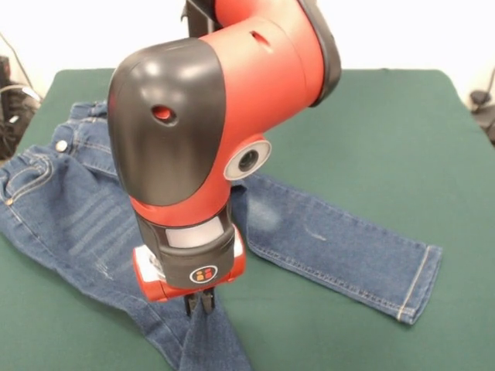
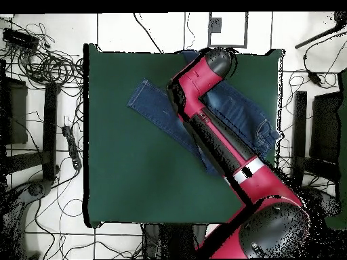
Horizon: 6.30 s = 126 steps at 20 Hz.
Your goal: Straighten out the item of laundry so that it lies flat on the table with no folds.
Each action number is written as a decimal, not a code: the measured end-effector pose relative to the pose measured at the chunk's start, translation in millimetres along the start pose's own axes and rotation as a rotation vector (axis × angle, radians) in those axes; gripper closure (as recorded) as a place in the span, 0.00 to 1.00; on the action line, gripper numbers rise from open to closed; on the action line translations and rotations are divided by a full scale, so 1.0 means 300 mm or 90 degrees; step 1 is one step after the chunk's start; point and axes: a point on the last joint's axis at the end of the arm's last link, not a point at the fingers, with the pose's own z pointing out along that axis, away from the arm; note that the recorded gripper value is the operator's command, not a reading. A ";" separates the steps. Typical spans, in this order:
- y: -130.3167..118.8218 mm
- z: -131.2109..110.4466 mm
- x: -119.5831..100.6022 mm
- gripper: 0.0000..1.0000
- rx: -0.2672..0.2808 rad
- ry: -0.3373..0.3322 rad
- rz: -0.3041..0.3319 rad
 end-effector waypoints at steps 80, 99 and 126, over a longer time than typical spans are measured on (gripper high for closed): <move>-0.034 -0.021 0.016 0.00 -0.032 -0.017 -0.020; -0.010 -0.004 0.006 0.00 -0.016 -0.005 -0.009; -0.053 -0.006 0.015 1.00 -0.008 -0.017 -0.014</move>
